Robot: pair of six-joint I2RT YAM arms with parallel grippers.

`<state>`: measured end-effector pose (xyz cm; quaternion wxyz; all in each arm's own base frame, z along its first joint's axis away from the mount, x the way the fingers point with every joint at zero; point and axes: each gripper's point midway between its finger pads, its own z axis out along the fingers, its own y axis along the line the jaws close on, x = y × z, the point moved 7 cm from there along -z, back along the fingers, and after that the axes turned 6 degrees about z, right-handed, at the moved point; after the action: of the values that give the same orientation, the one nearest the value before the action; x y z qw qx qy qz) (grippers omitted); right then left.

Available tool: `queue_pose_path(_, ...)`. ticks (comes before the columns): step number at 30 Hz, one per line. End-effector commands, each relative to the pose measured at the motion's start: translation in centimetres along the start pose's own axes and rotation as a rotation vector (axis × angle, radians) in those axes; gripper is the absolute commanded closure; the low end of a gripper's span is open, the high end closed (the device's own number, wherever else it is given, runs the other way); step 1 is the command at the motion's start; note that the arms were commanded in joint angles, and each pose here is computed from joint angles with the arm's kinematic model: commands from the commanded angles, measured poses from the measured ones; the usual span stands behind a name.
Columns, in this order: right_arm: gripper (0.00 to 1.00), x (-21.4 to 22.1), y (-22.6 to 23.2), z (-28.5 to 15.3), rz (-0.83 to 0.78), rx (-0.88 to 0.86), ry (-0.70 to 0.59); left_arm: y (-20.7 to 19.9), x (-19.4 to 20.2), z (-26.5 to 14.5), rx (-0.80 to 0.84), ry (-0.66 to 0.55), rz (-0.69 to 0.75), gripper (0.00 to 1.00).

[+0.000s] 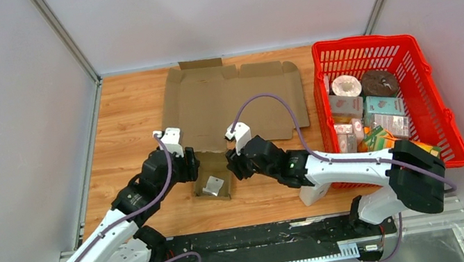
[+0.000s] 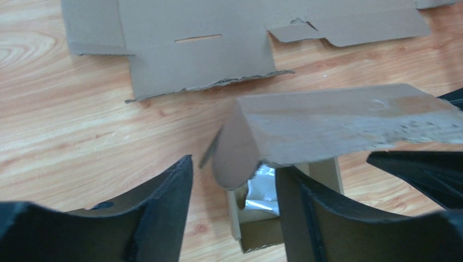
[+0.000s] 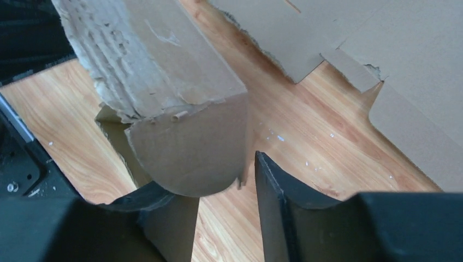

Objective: Fold the paper box

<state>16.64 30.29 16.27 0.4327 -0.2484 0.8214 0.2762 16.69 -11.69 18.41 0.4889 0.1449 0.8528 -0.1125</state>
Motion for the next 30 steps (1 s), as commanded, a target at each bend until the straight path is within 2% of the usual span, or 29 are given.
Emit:
queue_pose_path(1,0.61,-2.9,0.8,0.3,0.050,-0.019,-0.072,-1.1,-2.0,0.8,0.080,-0.066,0.017,0.45)
queue_pose_path(3,0.64,-3.3,0.8,0.2,0.081,-0.002,-0.077,-1.2,-1.7,1.0,0.081,-0.050,0.004,0.52)
queue_pose_path(6,0.75,-3.6,0.9,0.2,0.119,0.024,-0.069,-1.3,-1.5,1.1,0.081,-0.043,-0.009,0.68)
queue_pose_path(7,0.80,-3.7,1.0,0.3,0.144,0.026,-0.068,-1.4,-1.4,1.2,0.092,-0.041,-0.009,0.71)
queue_pose_path(13,0.93,-4.4,0.4,1.1,0.143,0.132,-0.066,-1.6,-1.8,1.3,0.091,-0.050,-0.031,0.84)
queue_pose_path(18,0.98,-5.0,-1.2,1.5,0.076,0.275,-0.106,-1.8,-2.2,2.0,0.083,-0.056,-0.063,0.94)
queue_pose_path(25,0.93,-6.3,-2.0,1.9,-0.012,0.372,-0.131,-2.8,-3.0,2.3,0.087,-0.122,-0.115,1.00)
queue_pose_path(28,0.82,-5.8,-1.9,1.9,0.014,0.363,-0.114,-3.2,-2.5,2.0,0.092,-0.146,-0.128,1.00)
queue_pose_path(30,0.79,-5.2,-1.5,1.7,0.064,0.320,-0.106,-3.3,-2.3,1.8,0.095,-0.166,-0.138,1.00)
